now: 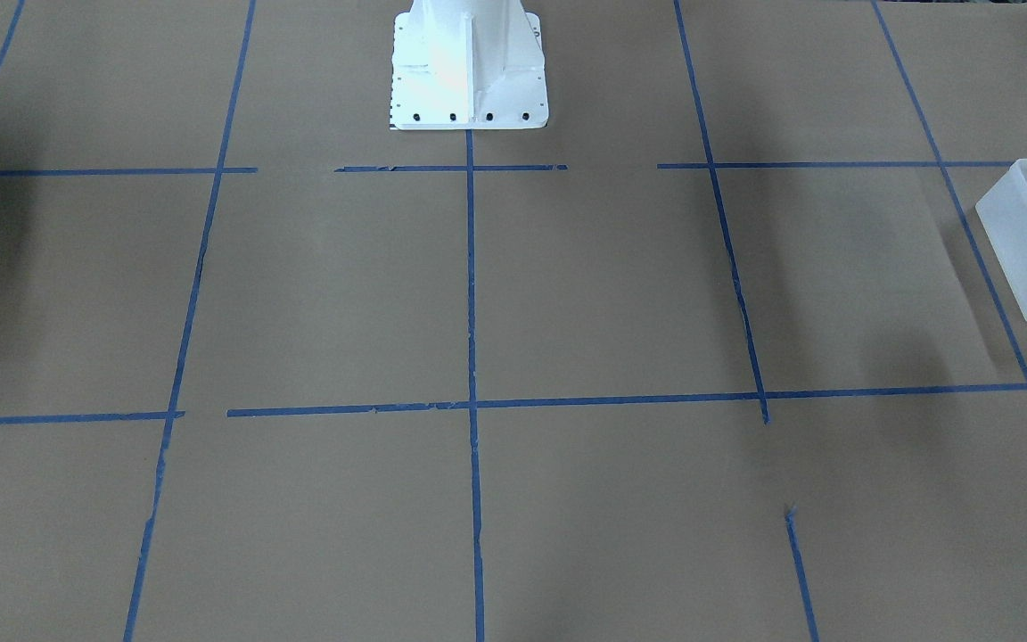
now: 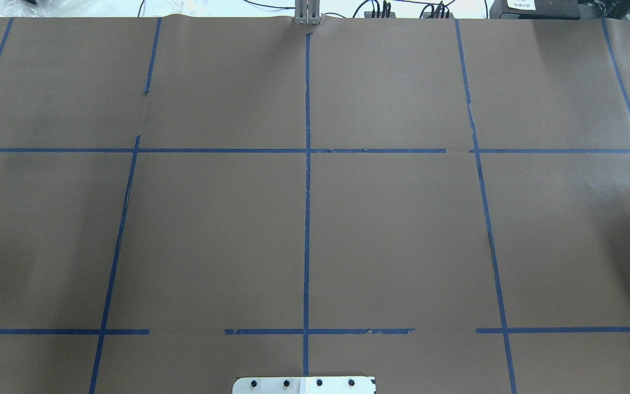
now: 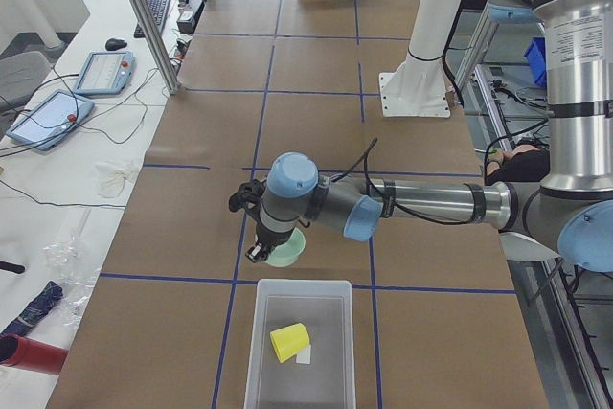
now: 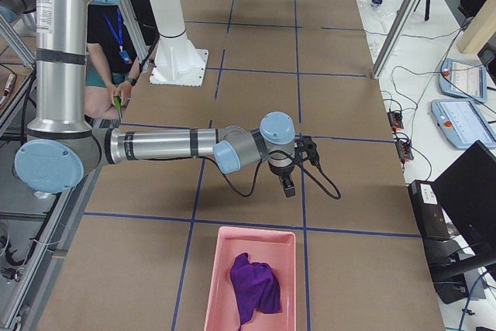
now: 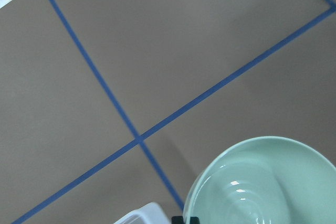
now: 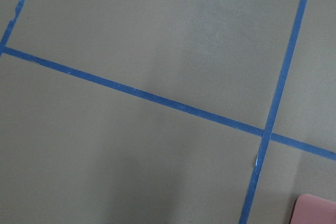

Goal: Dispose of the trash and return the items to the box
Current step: 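Carry the green bowl into the clear bin beside the cup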

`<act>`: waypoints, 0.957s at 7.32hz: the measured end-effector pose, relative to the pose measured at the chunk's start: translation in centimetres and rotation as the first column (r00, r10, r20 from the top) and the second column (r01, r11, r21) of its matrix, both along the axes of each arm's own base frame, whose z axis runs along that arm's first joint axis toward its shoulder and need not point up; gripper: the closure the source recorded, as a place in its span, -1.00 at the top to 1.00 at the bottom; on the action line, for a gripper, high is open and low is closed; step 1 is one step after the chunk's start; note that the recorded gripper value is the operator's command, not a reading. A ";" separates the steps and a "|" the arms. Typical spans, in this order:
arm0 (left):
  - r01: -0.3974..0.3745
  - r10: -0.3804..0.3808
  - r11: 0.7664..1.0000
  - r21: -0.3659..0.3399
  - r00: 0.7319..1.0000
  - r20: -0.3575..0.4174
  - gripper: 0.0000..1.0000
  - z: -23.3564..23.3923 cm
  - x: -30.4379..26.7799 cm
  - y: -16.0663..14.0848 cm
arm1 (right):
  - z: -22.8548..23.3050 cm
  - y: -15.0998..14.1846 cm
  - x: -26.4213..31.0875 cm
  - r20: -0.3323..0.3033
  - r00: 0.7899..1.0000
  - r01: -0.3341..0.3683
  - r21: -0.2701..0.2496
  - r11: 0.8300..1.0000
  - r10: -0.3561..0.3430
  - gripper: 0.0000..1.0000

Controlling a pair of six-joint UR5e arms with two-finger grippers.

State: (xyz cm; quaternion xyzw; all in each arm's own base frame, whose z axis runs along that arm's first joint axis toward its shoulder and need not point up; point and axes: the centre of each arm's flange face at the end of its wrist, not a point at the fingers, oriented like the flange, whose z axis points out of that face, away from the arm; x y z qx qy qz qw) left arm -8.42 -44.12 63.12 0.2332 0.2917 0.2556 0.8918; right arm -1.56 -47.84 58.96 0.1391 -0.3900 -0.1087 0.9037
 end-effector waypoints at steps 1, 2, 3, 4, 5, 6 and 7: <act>-0.015 0.014 1.000 0.007 1.000 0.023 -1.00 2.8 -2.4 1.4 | 0.1 0.0 0.0 0.001 1.000 0.000 0.011 1.000 0.000 1.00; -0.024 0.024 1.000 0.005 0.999 0.034 -1.00 5.4 -3.6 3.3 | 0.3 0.0 0.0 0.003 1.000 0.000 0.020 1.000 0.000 1.00; -0.010 0.010 1.000 0.003 0.999 0.035 -1.00 7.5 -4.0 5.2 | 0.5 -0.1 0.0 0.004 1.000 0.000 0.025 1.000 0.000 1.00; 0.040 -0.040 0.999 0.002 0.999 0.024 -1.00 9.5 -3.9 7.0 | 0.5 -0.1 0.0 0.005 1.000 -0.001 0.029 1.000 0.000 1.00; 0.096 -0.096 0.995 0.005 0.995 0.006 -1.00 11.4 -3.5 8.6 | 0.4 -0.2 0.0 0.005 1.000 -0.001 0.031 1.000 0.001 1.00; 0.118 -0.118 0.993 0.007 0.993 -0.008 -1.00 12.8 -2.9 9.6 | 0.4 -0.2 0.0 0.005 1.000 -0.001 0.033 0.999 0.000 1.00; 0.105 -0.105 0.994 0.008 0.994 -0.021 -0.94 13.4 -1.9 9.8 | 0.4 -0.3 0.0 0.005 1.000 0.000 0.033 0.999 0.000 1.00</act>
